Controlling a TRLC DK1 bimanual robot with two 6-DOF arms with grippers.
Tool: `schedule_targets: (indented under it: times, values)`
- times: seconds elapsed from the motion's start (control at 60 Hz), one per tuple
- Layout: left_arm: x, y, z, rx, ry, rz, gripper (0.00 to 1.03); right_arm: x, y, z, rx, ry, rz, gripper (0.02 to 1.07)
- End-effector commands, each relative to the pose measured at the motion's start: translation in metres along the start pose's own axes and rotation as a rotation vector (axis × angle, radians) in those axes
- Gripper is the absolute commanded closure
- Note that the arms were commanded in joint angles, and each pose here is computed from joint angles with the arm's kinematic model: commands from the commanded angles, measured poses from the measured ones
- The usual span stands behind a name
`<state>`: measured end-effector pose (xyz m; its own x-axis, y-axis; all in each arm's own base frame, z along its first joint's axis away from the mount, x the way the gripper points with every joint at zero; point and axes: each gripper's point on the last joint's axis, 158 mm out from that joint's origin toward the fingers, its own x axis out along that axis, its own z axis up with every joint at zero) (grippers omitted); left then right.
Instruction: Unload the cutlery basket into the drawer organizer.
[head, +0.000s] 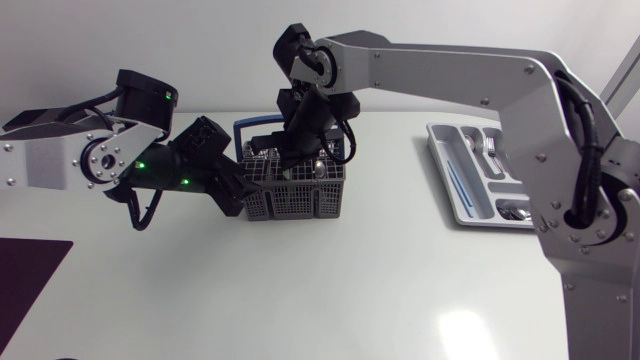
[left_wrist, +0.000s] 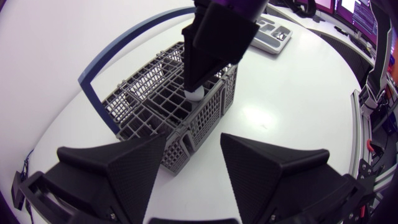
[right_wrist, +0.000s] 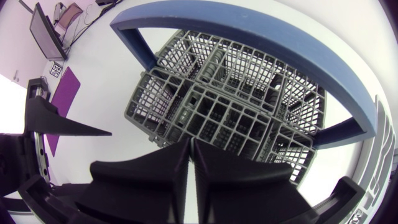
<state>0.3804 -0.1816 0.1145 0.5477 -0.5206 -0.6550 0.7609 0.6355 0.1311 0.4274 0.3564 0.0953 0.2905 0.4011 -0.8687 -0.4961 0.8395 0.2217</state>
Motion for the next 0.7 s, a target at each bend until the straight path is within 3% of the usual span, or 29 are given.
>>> schedule_targets:
  times: [0.0,0.683]
  values:
    - [0.002,-0.004,-0.006,0.016,0.005,-0.003,0.41,0.01,-0.009,-0.013,0.032,0.037,-0.013,1.01]
    - [0.003,-0.01,-0.011,0.017,0.015,-0.015,0.41,-0.022,-0.001,0.005,0.016,-0.033,0.019,1.01]
